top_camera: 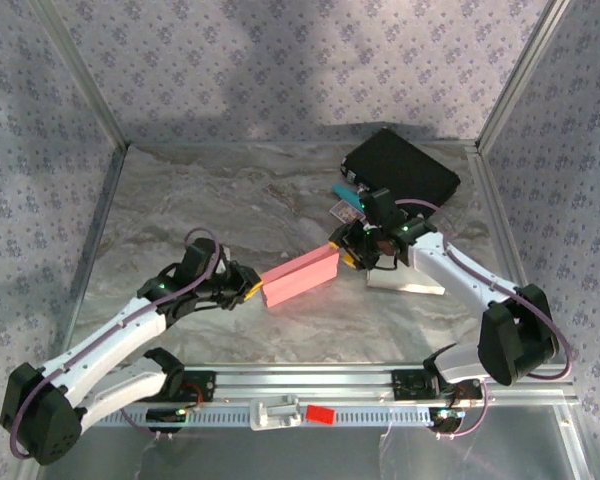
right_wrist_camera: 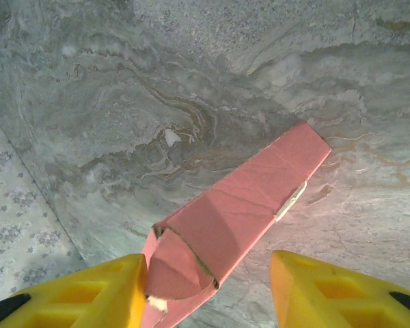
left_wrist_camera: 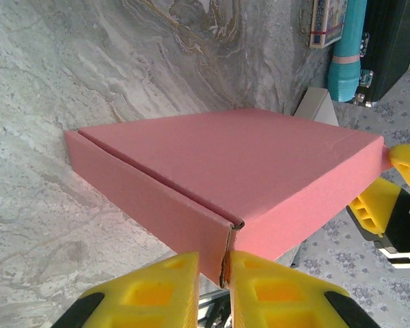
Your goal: Fold the paper box
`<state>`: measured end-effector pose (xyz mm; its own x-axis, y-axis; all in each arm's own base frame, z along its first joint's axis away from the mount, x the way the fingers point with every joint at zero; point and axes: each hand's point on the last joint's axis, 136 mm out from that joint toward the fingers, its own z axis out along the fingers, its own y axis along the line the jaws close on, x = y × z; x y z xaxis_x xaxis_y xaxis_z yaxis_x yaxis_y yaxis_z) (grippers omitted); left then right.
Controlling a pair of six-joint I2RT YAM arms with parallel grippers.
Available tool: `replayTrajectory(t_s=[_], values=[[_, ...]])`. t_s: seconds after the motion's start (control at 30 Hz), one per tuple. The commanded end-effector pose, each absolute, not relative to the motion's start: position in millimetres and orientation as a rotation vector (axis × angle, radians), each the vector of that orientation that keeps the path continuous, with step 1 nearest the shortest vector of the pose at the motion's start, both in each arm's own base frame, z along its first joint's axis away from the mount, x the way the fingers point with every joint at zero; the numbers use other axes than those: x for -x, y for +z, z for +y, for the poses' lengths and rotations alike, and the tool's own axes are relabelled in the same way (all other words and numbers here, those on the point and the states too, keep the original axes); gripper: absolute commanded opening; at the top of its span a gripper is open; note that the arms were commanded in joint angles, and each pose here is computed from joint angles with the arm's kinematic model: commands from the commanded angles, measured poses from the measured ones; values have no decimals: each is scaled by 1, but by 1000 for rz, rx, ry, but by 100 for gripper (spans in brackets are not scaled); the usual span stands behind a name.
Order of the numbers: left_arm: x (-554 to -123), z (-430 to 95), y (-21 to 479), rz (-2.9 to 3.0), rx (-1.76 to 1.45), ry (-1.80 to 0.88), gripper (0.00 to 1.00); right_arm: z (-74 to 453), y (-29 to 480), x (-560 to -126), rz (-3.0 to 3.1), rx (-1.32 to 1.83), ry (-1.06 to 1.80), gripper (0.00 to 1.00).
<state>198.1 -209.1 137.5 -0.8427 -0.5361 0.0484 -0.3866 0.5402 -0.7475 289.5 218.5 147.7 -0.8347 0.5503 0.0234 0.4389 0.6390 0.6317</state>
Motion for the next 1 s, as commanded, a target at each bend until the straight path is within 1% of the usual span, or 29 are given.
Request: replayTrajectory(t_s=[0.0,0.17,0.23,0.3,0.43,0.47,0.53,0.57,0.63,0.67,0.73,0.77,0.87,0.93,0.97], values=[[-188,-199,116,2675,812,-1071,17,206,160,-285,2682,-792,907,52],[-189,-200,117,2675,809,-1072,17,208,160,-286,2671,-819,945,52],[-190,-200,118,2674,808,-1072,17,208,158,-287,2674,-828,939,51],[-190,-201,118,2674,807,-1074,17,207,158,-289,2666,-846,945,48],[-190,-200,120,2670,805,-1077,17,205,174,-295,2606,-866,979,46],[-190,-200,120,2668,806,-1075,17,205,181,-297,2584,-864,987,44],[-190,-200,120,2667,806,-1077,17,205,193,-302,2562,-815,980,43],[-190,-200,120,2666,807,-1077,17,207,198,-303,2571,-764,966,39],[-191,-201,120,2665,802,-1077,17,208,198,-300,2633,-607,889,29],[-191,-201,120,2669,801,-1075,17,210,205,-302,2639,-455,845,26],[-191,-201,120,2669,797,-1072,17,205,203,-298,2658,-142,694,17],[-191,-201,120,2670,794,-1071,17,205,201,-296,2649,44,647,16],[-190,-200,120,2674,790,-1063,17,204,198,-285,2609,428,616,16],[-190,-200,120,2677,788,-1061,17,206,198,-280,2579,577,649,15],[-190,-200,121,2677,785,-1061,17,209,198,-279,2567,634,680,15]])
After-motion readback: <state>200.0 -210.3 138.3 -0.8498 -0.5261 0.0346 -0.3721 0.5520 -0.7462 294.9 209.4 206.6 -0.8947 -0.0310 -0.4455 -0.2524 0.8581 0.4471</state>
